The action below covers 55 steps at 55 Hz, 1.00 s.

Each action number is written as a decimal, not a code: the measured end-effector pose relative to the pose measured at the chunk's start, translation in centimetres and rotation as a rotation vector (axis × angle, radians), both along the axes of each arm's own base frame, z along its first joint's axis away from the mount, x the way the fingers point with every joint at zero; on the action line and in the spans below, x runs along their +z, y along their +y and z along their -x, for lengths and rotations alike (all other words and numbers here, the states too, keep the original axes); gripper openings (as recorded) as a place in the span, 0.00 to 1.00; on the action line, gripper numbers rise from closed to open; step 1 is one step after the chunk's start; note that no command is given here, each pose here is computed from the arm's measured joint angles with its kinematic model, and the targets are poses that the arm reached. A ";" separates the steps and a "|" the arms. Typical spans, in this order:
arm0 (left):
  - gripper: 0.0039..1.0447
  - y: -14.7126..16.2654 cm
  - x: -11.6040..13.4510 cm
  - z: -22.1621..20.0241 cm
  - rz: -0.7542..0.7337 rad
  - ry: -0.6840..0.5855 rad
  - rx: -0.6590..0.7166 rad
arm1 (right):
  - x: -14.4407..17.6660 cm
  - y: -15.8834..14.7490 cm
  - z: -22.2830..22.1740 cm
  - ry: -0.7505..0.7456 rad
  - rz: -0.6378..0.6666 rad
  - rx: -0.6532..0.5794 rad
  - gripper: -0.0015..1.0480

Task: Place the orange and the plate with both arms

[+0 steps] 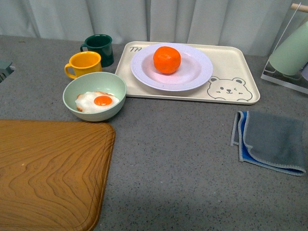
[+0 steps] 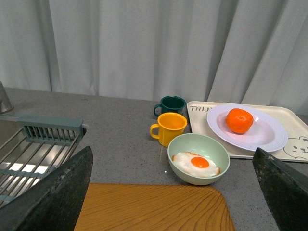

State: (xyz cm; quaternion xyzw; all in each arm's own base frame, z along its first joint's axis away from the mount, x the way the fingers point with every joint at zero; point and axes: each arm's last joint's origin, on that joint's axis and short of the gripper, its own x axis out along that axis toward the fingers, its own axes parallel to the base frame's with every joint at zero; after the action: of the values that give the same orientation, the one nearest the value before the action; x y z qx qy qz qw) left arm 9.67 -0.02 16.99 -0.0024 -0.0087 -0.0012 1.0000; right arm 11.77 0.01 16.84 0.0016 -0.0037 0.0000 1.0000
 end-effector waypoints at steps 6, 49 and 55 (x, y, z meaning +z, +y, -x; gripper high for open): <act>0.94 0.0 0.0 0.0 0.000 0.000 0.000 | 0.0 0.0 0.3 -0.001 0.000 0.000 0.01; 0.94 0.0 0.0 0.0 0.000 0.000 0.000 | -0.3 0.0 2.0 0.005 0.000 0.003 0.01; 0.94 0.0 0.0 0.0 0.000 0.000 0.000 | -0.3 0.0 2.0 0.004 0.001 0.003 0.16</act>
State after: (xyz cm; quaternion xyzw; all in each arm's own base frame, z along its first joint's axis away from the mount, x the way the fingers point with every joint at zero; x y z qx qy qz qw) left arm 9.67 -0.02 16.99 -0.0024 -0.0089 -0.0012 1.0000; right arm 9.76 0.02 16.54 0.0010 -0.0018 0.0013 1.0000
